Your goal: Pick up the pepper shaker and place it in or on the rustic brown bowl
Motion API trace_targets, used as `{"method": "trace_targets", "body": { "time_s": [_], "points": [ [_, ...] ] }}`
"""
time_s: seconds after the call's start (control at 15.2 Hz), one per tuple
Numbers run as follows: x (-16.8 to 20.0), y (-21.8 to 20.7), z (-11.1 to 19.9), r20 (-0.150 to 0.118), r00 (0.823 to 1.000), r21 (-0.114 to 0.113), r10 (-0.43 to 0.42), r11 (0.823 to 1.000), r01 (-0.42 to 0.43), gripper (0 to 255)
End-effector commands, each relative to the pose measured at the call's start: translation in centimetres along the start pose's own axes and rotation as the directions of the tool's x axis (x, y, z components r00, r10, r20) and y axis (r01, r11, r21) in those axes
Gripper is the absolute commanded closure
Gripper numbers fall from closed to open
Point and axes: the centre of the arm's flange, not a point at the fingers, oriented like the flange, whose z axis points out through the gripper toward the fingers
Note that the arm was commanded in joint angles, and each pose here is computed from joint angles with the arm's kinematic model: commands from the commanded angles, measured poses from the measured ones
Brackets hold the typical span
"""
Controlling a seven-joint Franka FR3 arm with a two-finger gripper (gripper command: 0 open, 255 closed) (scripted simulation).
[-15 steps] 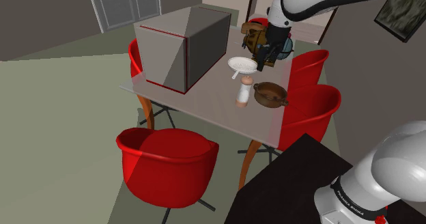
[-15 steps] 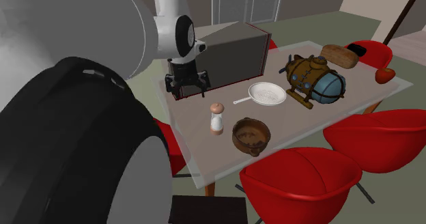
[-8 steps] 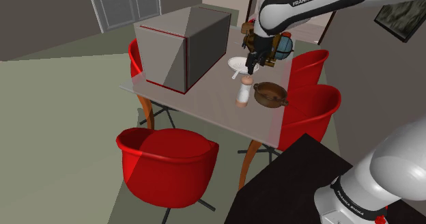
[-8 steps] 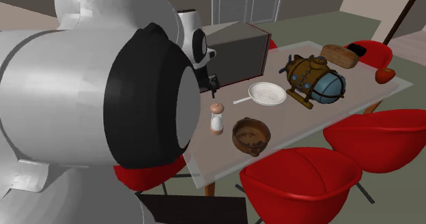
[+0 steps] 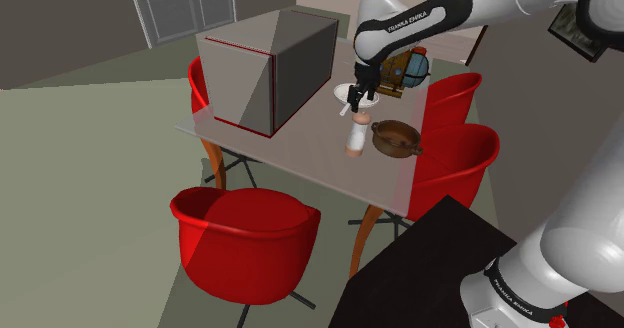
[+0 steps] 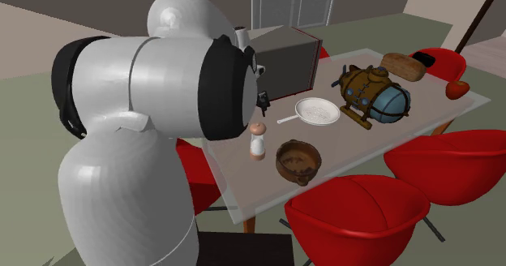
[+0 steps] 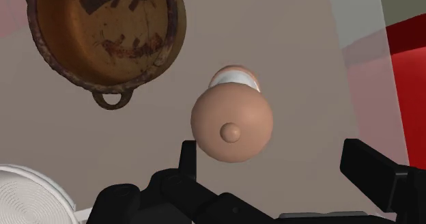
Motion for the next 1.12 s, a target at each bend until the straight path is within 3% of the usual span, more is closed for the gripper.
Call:
{"method": "trace_targets", "body": {
  "time_s": [0.0, 0.53, 1.06],
  "points": [
    [1.8, 1.0, 2.2, 0.010, 1.000, -0.011, -0.006, 1.000, 0.006, 0],
    [2.1, 1.2, 6.5, 0.011, 1.000, -0.012, -0.006, 1.000, 0.007, 0],
    [2.1, 1.2, 6.5, 0.011, 1.000, -0.012, -0.006, 1.000, 0.007, 0]
  ]
}}
